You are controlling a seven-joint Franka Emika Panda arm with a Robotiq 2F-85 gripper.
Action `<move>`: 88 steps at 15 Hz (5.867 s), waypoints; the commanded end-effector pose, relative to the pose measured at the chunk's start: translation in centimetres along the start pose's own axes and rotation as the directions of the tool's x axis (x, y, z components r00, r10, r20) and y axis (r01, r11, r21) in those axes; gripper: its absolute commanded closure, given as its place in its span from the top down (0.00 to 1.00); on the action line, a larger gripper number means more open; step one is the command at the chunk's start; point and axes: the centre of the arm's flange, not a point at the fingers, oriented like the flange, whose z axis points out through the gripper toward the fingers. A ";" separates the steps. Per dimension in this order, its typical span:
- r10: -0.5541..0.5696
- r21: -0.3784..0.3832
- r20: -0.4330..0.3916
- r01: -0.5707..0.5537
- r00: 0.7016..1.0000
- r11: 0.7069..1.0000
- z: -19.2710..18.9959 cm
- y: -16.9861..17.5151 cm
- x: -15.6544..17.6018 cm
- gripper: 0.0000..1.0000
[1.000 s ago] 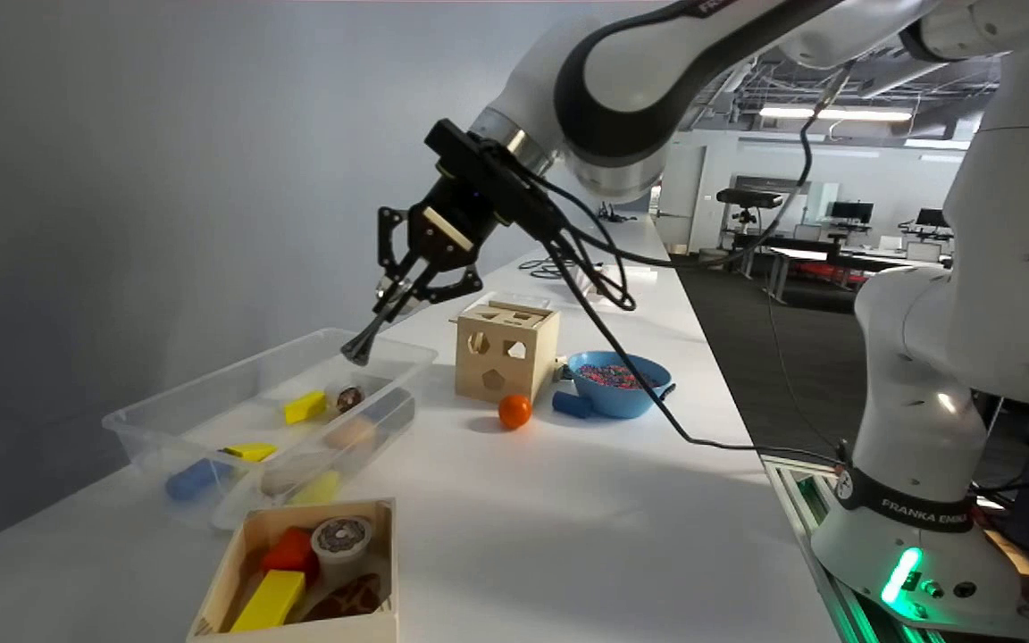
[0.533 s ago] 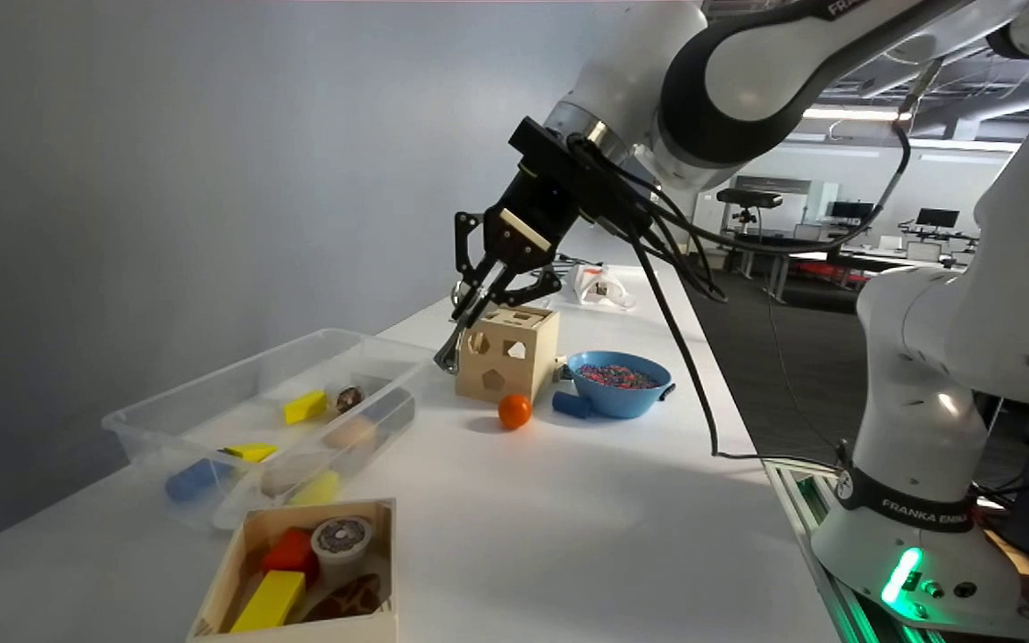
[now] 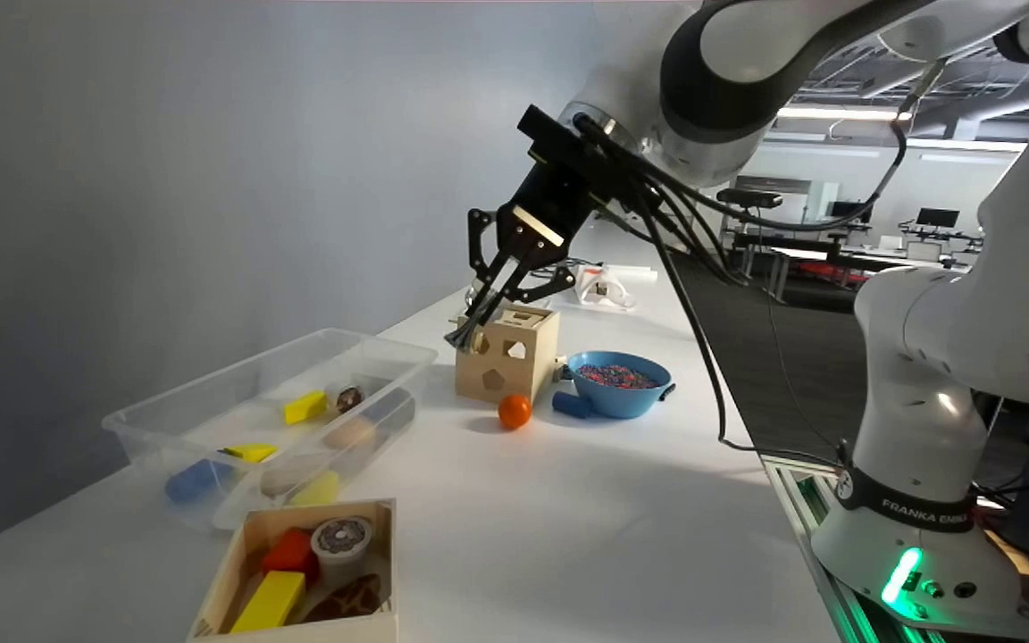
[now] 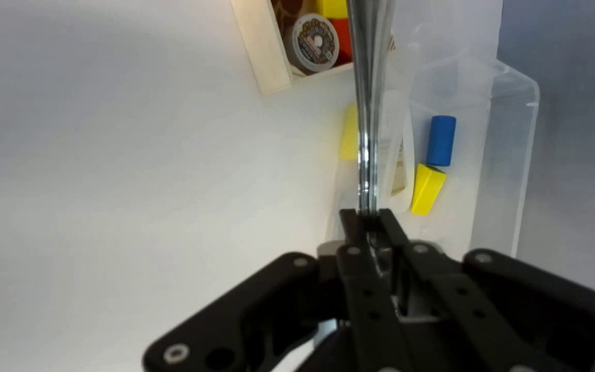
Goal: Pick up the spoon from the bucket and put it in the bowl
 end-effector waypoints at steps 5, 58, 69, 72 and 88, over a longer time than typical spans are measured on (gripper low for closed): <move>0.275 -0.159 0.181 -0.248 0.944 0.956 -7.0 6.2 5.6 0.03; 0.730 -0.596 0.506 -0.425 0.461 0.681 -0.1 20.1 36.3 0.03; 0.664 -0.659 0.517 -0.244 0.540 0.712 2.6 17.8 36.6 0.03; 0.651 -0.656 0.523 -0.228 0.550 0.719 2.5 17.7 37.1 0.03; 0.713 -0.676 0.414 -0.333 0.566 0.657 5.3 21.0 39.0 0.03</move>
